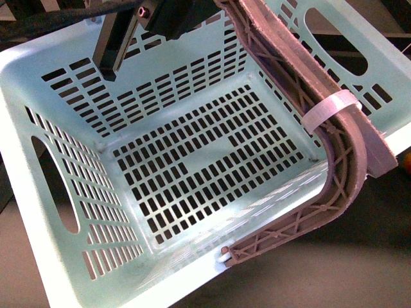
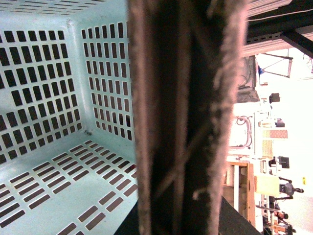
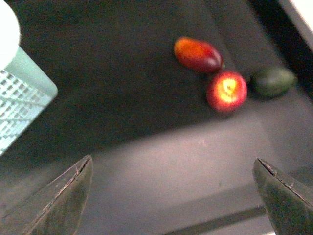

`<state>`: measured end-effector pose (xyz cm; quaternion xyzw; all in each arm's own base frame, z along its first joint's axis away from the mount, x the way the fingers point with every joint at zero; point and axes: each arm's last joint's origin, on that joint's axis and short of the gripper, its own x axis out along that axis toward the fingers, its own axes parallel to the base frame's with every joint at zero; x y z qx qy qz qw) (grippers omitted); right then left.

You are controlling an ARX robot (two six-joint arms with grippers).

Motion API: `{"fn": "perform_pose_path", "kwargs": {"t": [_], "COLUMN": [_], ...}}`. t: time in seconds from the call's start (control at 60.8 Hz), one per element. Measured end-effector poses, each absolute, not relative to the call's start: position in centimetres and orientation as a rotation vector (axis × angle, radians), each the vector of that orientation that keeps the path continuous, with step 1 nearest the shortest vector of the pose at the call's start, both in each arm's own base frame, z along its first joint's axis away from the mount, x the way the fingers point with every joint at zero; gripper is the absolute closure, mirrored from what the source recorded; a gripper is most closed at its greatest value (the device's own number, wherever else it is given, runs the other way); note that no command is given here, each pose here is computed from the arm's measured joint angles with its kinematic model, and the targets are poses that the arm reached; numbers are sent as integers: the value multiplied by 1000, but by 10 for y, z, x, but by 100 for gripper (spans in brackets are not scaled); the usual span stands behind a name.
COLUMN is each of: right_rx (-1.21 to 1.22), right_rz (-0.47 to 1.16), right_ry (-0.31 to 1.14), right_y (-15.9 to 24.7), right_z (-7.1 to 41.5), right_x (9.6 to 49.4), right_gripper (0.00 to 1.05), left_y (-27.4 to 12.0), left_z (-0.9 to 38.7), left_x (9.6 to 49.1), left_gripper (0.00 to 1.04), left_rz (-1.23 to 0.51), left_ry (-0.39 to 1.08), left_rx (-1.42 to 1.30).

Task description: Pick apple with right arm and hold basket with left

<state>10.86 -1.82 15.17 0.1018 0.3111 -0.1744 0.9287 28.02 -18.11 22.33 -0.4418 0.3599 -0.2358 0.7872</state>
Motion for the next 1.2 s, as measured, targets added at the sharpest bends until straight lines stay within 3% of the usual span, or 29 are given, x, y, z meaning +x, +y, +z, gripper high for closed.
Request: {"fn": "perform_pose_path", "kwargs": {"t": [0.28,0.493,0.691,1.2], "right_rx": [230,221,227,233], "right_rz": [-484,-537,-527,-570], "right_ry": [668,818,926,920], "right_y": [-74,-118,-125,-154], "right_z": [125,52,12,-20], "right_x": [150,196,214,265], "right_gripper": [9,9,9,9], "left_y": [-181,-181,-181,-181], "left_z": [224,224,224,224], "left_x": [280,280,280,280], "left_gripper": [99,99,99,99], "left_rz": [-512,-512,-512,-512], "left_ry": [774,774,773,774], "left_rx": [-952,-951,-951,-951]}}
